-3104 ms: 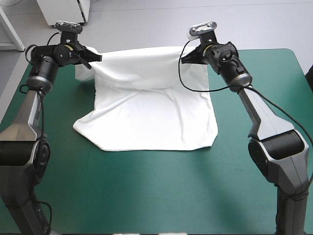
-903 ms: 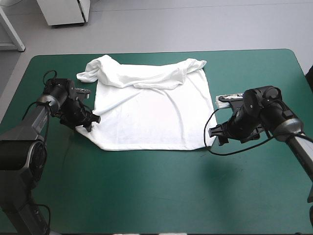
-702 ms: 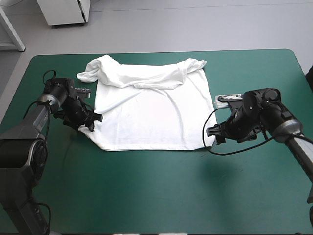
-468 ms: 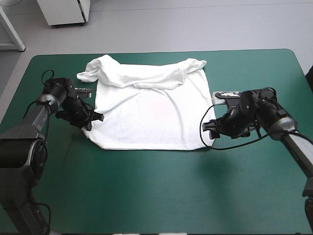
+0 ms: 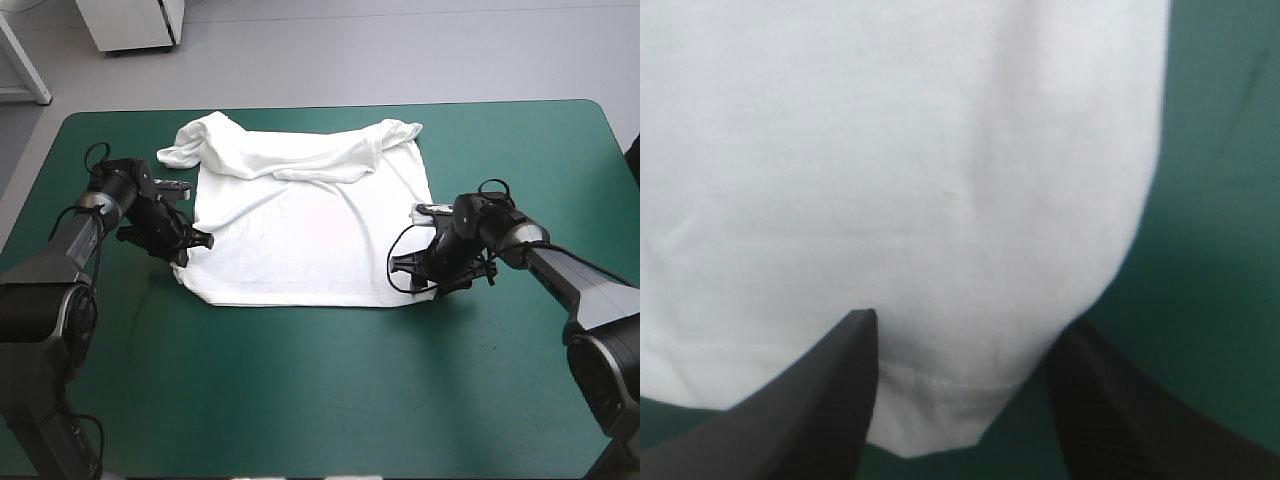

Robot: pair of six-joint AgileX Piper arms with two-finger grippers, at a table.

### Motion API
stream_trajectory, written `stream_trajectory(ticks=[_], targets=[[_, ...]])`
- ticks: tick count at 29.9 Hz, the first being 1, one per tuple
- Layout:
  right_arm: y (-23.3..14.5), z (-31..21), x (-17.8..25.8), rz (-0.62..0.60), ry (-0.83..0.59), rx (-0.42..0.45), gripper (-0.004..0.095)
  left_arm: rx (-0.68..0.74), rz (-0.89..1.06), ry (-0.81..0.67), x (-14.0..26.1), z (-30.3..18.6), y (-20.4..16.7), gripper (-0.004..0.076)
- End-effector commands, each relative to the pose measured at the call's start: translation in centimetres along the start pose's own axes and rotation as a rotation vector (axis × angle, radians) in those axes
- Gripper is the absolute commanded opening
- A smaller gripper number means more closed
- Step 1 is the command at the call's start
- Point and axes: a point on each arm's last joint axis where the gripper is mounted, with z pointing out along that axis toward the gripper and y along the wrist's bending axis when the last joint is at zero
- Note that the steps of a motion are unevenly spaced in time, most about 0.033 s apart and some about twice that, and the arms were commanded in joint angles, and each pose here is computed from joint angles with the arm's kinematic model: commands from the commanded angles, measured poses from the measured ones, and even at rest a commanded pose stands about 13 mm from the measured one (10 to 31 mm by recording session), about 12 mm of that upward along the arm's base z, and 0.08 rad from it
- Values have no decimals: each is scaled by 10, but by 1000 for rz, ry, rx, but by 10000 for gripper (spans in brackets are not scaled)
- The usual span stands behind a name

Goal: Fold the cloth

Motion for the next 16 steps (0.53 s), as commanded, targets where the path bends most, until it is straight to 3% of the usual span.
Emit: stream_trajectory(ticks=[1,6,10,11,16], targets=[[12,-6,-4,-22,-50,-10,447,81,-12,-9,0,-3,-13,-8],[26,8,-4,-83,-66,5,360,79,9,-14,0,-3,-13,-9],[31,-3,-10,-157,-147,38,28,70,21,-29,-1,-9,-13,-9],[32,-12,-13,-166,-179,42,-12,68,23,-46,-1,-14,-13,-9],[38,-73,-22,-224,-340,67,-18,41,43,-163,0,-56,-18,-9]])
